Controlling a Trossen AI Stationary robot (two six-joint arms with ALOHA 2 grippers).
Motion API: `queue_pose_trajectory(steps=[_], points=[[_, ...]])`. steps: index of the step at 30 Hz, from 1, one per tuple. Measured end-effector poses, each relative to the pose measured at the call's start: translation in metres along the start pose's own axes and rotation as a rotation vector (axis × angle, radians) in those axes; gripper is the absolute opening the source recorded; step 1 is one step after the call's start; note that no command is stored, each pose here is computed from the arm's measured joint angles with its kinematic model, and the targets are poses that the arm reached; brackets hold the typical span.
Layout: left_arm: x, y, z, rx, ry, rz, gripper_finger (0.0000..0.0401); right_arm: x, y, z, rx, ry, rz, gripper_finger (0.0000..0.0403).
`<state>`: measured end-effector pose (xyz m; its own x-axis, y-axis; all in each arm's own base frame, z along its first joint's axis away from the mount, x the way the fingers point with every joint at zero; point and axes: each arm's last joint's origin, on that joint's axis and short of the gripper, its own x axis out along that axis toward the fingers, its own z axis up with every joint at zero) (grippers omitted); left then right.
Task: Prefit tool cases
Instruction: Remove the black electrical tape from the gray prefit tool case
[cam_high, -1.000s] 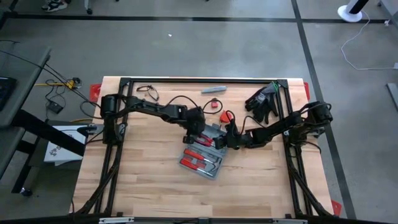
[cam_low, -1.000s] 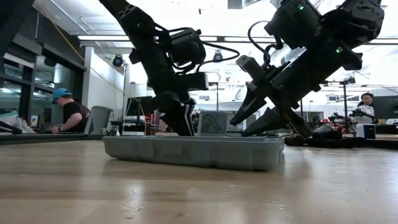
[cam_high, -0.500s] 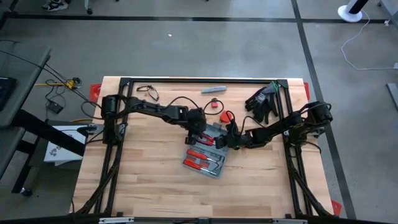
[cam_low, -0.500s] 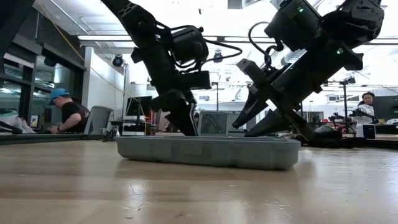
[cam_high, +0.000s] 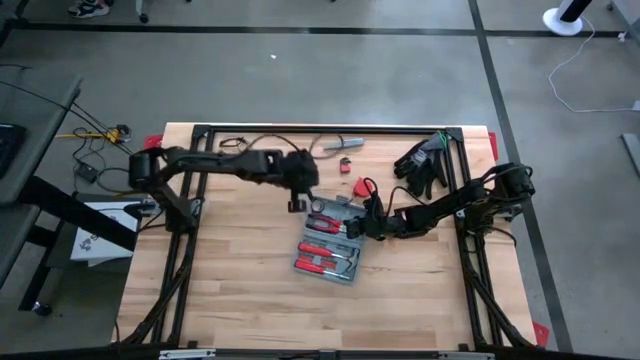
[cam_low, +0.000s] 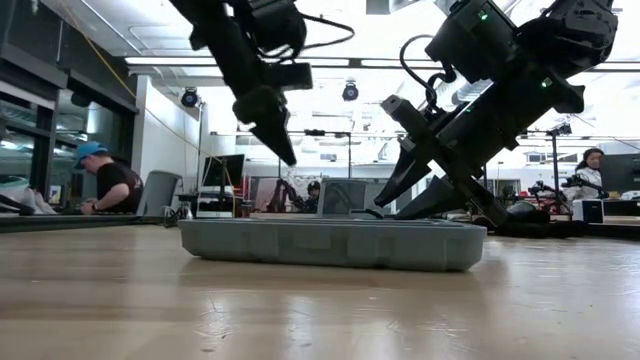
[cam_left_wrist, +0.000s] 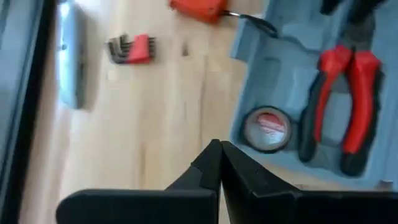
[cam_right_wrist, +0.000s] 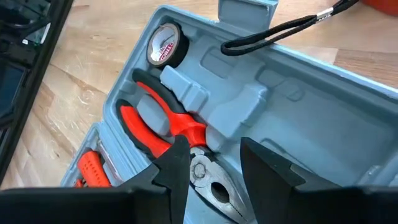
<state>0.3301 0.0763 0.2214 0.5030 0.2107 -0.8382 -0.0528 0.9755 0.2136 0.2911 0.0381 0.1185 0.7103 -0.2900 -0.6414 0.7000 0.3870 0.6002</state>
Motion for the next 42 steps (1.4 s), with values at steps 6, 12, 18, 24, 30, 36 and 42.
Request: queue_pose_trajectory(steps=[6, 12, 18, 24, 30, 36, 42], points=[[0.013, 0.006, -0.013, -0.010, -0.037, -0.229, 0.0000, 0.000, 0.000, 0.000, -0.005, 0.001, -0.004, 0.0133], [0.040, -0.012, -0.019, 0.098, -0.028, -0.291, 0.0018, 0.000, -0.001, 0.000, -0.007, 0.003, -0.011, 0.0133], [0.053, -0.034, -0.016, 0.242, -0.024, -0.282, 0.0071, 0.000, -0.001, 0.000, -0.006, 0.003, -0.014, 0.0133], [0.062, -0.042, -0.015, 0.294, 0.012, -0.156, 0.0122, 0.000, -0.002, 0.000, -0.005, 0.003, -0.017, 0.0133], [0.070, -0.044, -0.016, 0.285, 0.019, -0.171, 0.0135, 0.000, -0.002, 0.000, -0.010, 0.004, -0.024, 0.0133], [0.083, -0.048, -0.020, 0.276, 0.050, -0.184, 0.0124, 0.000, -0.003, -0.001, -0.016, 0.006, -0.033, 0.0133], [0.097, -0.055, -0.025, 0.271, 0.096, -0.180, 0.0093, 0.000, -0.004, -0.001, -0.021, 0.009, -0.040, 0.0133]])
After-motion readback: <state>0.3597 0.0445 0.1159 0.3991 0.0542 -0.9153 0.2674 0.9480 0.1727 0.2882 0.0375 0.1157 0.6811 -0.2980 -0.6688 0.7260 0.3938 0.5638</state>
